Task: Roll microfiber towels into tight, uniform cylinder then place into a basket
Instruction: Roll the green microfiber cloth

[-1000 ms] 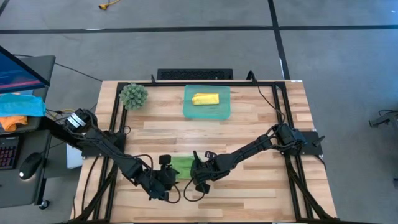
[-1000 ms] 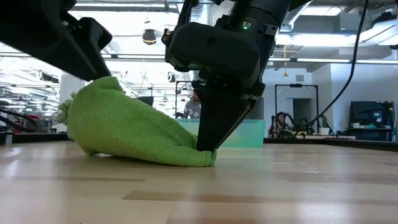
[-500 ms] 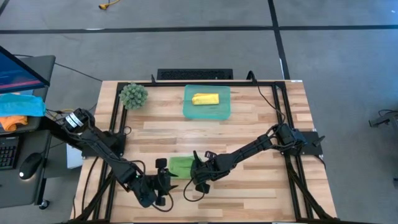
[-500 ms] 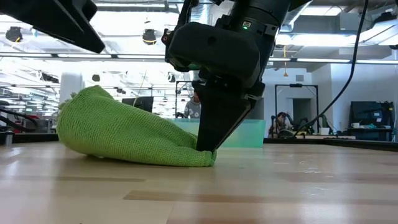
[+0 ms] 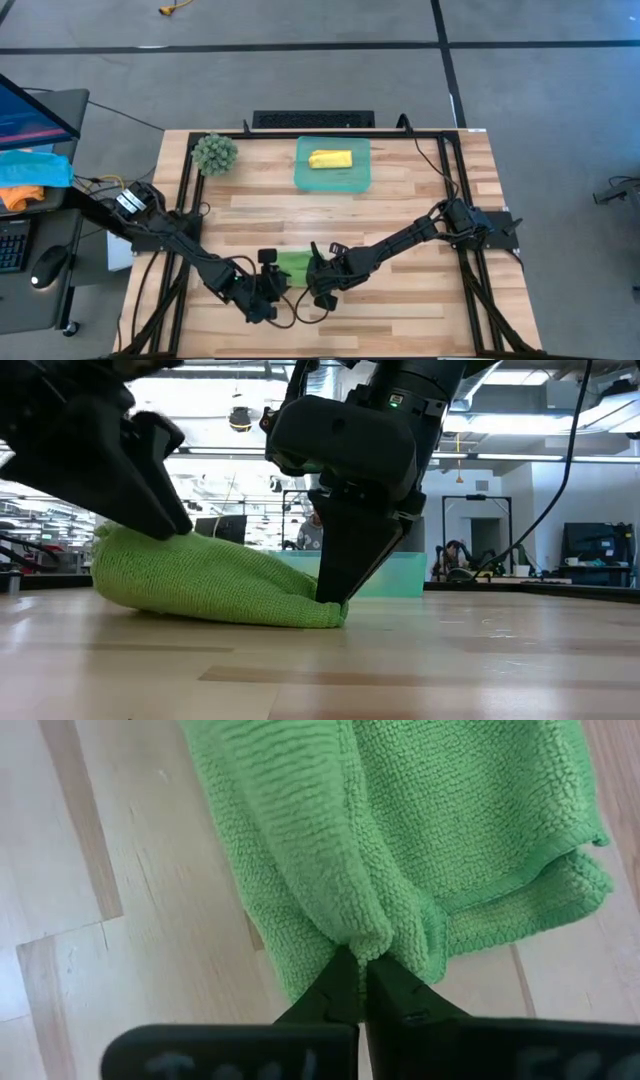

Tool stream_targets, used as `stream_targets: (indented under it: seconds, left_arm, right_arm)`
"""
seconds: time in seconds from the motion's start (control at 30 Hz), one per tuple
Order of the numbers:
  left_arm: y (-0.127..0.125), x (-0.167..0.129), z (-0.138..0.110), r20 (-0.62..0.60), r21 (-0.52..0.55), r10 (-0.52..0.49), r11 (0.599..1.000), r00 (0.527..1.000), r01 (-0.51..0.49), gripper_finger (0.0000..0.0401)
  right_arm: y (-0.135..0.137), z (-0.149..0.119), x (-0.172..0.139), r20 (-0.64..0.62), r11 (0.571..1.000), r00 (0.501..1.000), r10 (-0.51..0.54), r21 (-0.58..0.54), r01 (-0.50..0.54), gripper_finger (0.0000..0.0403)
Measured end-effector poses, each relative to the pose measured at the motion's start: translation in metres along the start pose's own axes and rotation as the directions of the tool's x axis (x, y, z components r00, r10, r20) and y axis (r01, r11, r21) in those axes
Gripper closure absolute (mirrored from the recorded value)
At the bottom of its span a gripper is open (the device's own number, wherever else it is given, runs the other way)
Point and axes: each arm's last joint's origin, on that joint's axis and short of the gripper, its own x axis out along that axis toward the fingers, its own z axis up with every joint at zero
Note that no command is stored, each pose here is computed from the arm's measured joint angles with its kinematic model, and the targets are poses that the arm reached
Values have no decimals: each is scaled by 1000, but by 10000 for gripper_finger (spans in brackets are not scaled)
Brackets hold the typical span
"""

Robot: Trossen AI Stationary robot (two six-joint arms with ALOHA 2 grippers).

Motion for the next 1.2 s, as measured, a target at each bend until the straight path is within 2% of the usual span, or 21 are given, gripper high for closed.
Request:
stream_targets:
  seconds: [0.13,0.47,0.67,0.77,1.0,1.2]
  left_arm:
    - [6,3,-2,-42,-65,28,997,999,-31,278]
    - [11,8,-19,-120,-206,-9,978,993,-16,279]
    - [10,12,-27,-100,-251,-64,967,993,37,279]
    - [11,12,-31,-105,-270,-64,962,992,33,279]
    - [13,15,-43,-135,-348,-105,936,985,52,279]
    - [14,15,-46,-150,-371,-114,927,982,51,279]
  right_arm:
    - [0,0,0,-6,1000,1000,8,1,-8,383]
    - [1,1,-1,-8,1000,1000,14,9,-14,378]
    - [3,3,-3,-7,1000,1000,24,9,-24,383]
    - [3,3,-3,-7,1000,1000,25,10,-25,384]
    - [3,4,-3,-2,999,1000,31,12,-31,361]
    - [2,5,-3,-11,999,999,50,16,-50,352]
